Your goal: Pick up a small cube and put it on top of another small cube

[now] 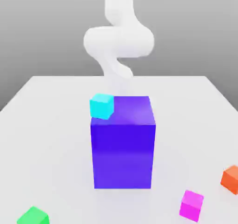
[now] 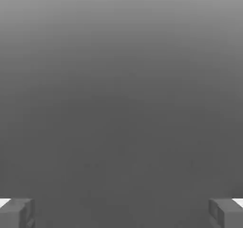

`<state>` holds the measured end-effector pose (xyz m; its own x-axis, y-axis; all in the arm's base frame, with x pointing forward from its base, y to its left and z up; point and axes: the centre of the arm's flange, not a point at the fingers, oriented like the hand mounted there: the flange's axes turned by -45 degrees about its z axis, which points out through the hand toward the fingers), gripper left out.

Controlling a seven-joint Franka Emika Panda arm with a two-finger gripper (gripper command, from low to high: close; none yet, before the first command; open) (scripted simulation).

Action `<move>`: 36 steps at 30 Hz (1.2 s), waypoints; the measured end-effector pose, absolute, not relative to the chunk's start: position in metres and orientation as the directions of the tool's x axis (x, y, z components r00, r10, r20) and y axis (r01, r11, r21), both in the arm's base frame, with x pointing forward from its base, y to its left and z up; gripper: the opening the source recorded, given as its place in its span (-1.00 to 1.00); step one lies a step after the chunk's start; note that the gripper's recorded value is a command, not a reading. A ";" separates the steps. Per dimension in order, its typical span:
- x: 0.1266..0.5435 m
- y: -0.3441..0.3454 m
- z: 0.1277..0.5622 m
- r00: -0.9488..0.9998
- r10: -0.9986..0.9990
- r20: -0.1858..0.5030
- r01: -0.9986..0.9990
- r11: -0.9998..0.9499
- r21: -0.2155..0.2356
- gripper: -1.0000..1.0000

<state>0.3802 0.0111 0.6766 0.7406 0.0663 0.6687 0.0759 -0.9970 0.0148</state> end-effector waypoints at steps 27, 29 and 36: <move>0.462 0.185 0.202 0.490 0.871 0.017 0.871 -0.491 0.008 0.00; 0.459 0.188 0.173 0.473 0.881 0.004 0.881 -0.473 0.003 0.00; 0.457 0.188 0.134 0.468 0.884 0.000 0.884 -0.468 0.000 -1.00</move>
<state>0.4573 0.1877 0.1341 0.4682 0.8836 -0.0004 0.8836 -0.4682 0.0001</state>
